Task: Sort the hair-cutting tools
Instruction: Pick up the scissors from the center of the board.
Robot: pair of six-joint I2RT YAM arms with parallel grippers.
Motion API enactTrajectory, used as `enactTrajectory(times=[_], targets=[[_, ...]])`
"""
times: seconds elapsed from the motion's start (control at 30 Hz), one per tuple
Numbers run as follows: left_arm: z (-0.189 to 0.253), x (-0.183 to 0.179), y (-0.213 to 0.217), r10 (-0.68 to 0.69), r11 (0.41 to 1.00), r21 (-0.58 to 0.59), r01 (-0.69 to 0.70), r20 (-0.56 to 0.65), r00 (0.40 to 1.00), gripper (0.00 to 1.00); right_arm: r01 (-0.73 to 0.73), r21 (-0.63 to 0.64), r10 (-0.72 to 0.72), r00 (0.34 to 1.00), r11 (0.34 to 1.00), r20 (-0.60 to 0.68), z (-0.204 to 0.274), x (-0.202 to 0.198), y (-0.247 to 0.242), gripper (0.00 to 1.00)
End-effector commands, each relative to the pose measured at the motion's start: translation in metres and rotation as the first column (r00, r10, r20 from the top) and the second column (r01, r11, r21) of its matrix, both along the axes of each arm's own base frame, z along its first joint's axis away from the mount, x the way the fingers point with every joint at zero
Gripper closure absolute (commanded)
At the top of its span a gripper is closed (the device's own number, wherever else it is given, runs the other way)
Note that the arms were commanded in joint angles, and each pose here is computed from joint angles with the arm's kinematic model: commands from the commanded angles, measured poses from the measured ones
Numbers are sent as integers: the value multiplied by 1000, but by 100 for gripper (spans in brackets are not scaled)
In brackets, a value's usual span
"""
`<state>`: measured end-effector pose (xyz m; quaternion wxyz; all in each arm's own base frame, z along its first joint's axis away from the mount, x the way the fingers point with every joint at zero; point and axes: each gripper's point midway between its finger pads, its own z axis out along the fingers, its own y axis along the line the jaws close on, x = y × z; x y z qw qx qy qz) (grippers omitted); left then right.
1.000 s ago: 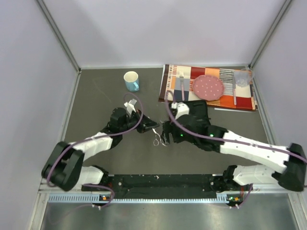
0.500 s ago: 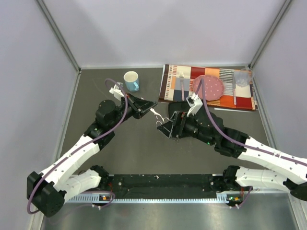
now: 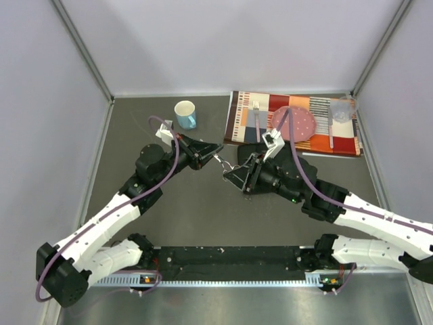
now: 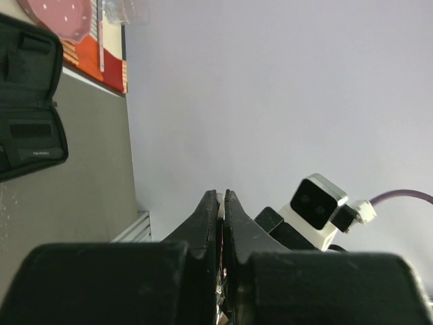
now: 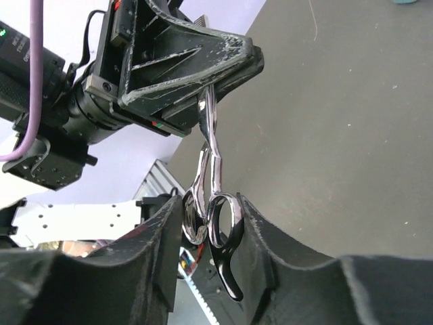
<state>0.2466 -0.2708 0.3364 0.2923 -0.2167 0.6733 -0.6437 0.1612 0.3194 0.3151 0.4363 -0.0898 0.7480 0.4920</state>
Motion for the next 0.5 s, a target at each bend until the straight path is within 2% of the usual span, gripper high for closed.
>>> enactTrajectory(times=[0.0, 0.13, 0.23, 0.27, 0.37, 0.4, 0.43, 0.47], targets=[[14, -7, 1, 3, 998, -68, -1, 36, 999, 100, -15, 158, 3, 997, 987, 75, 41, -2, 4, 69], [12, -12, -2, -32, 997, -70, 34, 33, 999, 100, -2, 195, -17, 995, 981, 98, 46, 1, 3, 76], [7, -16, -5, -58, 996, -62, 60, 30, 998, 100, 8, 188, -28, 994, 982, 104, 45, 4, 1, 97], [6, -17, -5, -61, 997, -55, 63, 33, 998, 100, 10, 180, -29, 994, 984, 103, 42, 4, 1, 100], [-5, -20, -8, -91, 996, -12, 92, 49, 995, 70, 28, 152, -45, 993, 988, 105, 37, 5, -9, 100], [-10, -20, -9, -96, 995, 11, 95, 55, 994, 58, 60, 147, -76, 991, 987, 109, 37, 8, -17, 100], [-16, -21, -9, -103, 994, 50, 100, 71, 992, 37, 87, 134, -102, 989, 987, 109, 36, 12, -25, 100], [-24, -22, -9, -112, 991, 83, 106, 69, 991, 29, 115, 72, -122, 988, 991, 97, 21, 14, -33, 100]])
